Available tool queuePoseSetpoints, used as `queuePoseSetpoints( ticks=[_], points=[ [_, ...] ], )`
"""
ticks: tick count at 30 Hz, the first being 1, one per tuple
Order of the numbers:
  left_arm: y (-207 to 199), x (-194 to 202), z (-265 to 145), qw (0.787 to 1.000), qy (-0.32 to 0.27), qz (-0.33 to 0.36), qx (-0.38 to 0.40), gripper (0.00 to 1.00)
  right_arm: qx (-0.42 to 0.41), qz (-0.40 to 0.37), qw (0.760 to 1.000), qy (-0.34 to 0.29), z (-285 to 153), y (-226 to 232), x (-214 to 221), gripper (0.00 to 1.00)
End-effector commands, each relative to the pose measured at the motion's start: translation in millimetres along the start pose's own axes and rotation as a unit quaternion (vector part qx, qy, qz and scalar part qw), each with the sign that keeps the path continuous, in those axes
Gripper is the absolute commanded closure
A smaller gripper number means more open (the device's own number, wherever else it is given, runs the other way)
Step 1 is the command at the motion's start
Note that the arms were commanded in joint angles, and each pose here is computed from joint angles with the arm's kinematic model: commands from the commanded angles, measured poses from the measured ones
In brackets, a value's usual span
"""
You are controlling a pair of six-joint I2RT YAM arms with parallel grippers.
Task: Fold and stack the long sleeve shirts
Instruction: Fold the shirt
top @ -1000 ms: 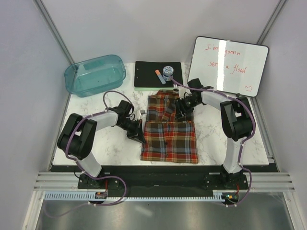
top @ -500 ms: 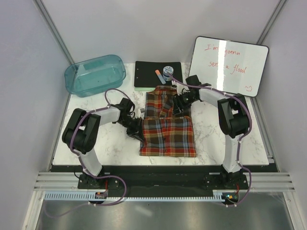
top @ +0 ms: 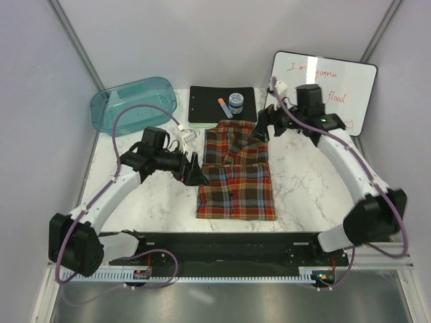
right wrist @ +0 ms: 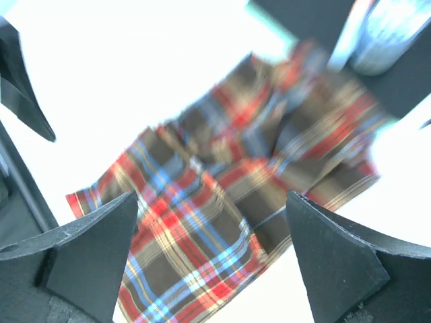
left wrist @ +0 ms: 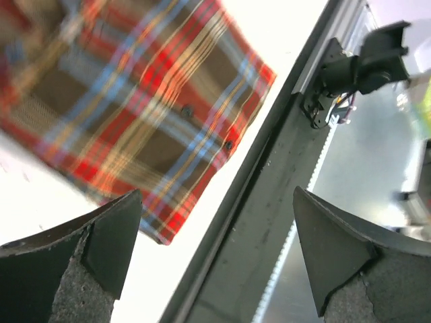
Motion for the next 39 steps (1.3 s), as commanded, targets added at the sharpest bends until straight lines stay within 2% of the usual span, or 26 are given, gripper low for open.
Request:
queuePoseSetpoints(
  ticks=[1,2,3,4,5,6,7,8,9,10,11,12,13,15,18,21,24,26,28,30,32,34,37,39],
  points=[
    [-23.2,-44.6,-19.4,0.977,-0.085,0.195,0.018,0.01,0.015,-0.030,0.995,-0.099,-39.2,22.5,-16.3,0.02],
    [-24.0,-59.0,-20.4,0.969,-0.116,0.217,0.013,0.01,0.033,0.014,0.992,-0.118,-40.8,22.5,-17.8,0.02],
    [-24.4,-62.5,-20.2,0.971,-0.123,0.203,0.010,0.01,0.038,0.025,0.991,-0.127,-45.1,23.4,-20.3,0.02],
    [-23.2,-63.5,-15.8,0.981,-0.118,0.154,0.016,0.01,0.020,0.032,0.994,-0.105,-45.2,24.4,-11.0,0.02],
    [-32.7,-62.2,-13.6,0.982,-0.112,0.137,0.071,0.01,-0.102,0.043,0.991,-0.069,-44.8,48.1,0.6,0.02],
    [-36.2,-51.5,-3.7,0.984,-0.094,0.106,0.109,0.00,-0.152,0.082,0.984,-0.036,-39.7,59.7,14.0,0.02],
    [-44.6,-42.3,5.3,0.989,-0.071,0.038,0.127,0.01,-0.192,0.143,0.971,0.000,-26.1,65.7,42.5,0.02],
    [-61.3,-30.0,16.6,0.987,-0.054,0.026,0.147,0.01,-0.216,0.207,0.954,0.021,-29.1,81.7,56.9,0.02],
    [-60.8,-8.8,29.5,0.984,-0.070,0.029,0.159,0.01,-0.236,0.226,0.945,0.032,-27.3,96.2,73.7,0.02],
    [-76.2,-2.5,23.9,0.980,-0.092,0.002,0.174,0.01,-0.249,0.235,0.939,0.020,-18.6,93.4,107.5,0.02],
    [-81.9,9.0,32.2,0.980,-0.101,-0.007,0.170,0.01,-0.266,0.232,0.935,-0.006,-31.4,105.1,115.6,0.02],
    [-79.2,25.8,39.6,0.980,-0.106,-0.016,0.168,0.01,-0.267,0.284,0.921,-0.006,-32.0,112.3,126.5,0.02],
    [-81.2,31.4,43.2,0.980,-0.098,-0.035,0.171,0.01,-0.267,0.297,0.917,0.001,-28.0,110.6,150.4,0.02],
    [-79.9,45.9,57.3,0.980,-0.061,-0.068,0.178,0.01,-0.271,0.302,0.914,0.023,-25.1,117.9,168.8,0.02],
    [-75.3,47.8,71.2,0.976,-0.052,-0.099,0.185,0.01,-0.269,0.306,0.913,0.025,-13.0,114.9,181.4,0.02],
    [-68.4,49.6,84.6,0.976,-0.037,-0.123,0.174,0.01,-0.274,0.340,0.899,0.034,-1.3,115.5,185.1,0.02],
    [-56.2,60.4,98.8,0.974,-0.015,-0.172,0.149,0.01,-0.252,0.380,0.889,0.050,9.0,109.6,204.2,0.02],
    [-48.7,66.4,104.2,0.975,-0.015,-0.175,0.137,0.01,-0.223,0.390,0.891,0.063,16.4,101.0,217.2,0.02],
    [-38.8,80.3,112.3,0.975,0.000,-0.182,0.125,0.01,-0.201,0.417,0.882,0.087,19.9,95.8,232.0,0.02],
    [-26.2,97.5,118.0,0.972,0.020,-0.209,0.101,0.01,-0.154,0.462,0.867,0.110,21.5,85.7,254.1,0.02],
    [-7.0,118.8,120.9,0.959,0.048,-0.269,0.078,0.02,-0.132,0.491,0.852,0.125,23.1,79.4,262.8,0.02],
    [10.9,128.8,119.1,0.947,0.049,-0.312,0.057,0.02,-0.073,0.534,0.827,0.159,22.8,70.4,284.1,0.02],
    [21.6,132.8,112.2,0.942,0.046,-0.328,0.056,0.02,-0.027,0.568,0.802,0.184,19.2,62.2,298.4,0.02],
    [17.9,133.3,105.1,0.943,0.045,-0.322,0.075,0.02,-0.024,0.574,0.797,0.186,16.8,60.5,297.2,0.02]
  ],
)
Point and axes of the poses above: each gripper's point midway between its finger pads, its own z axis out along the fingers, its own y axis along the line the jaws close on, x = y × z, the point moved 7 cm from there along -z, back along the fingers, and after that the axes turned 11 degrees about z, right-handed, at the moved point
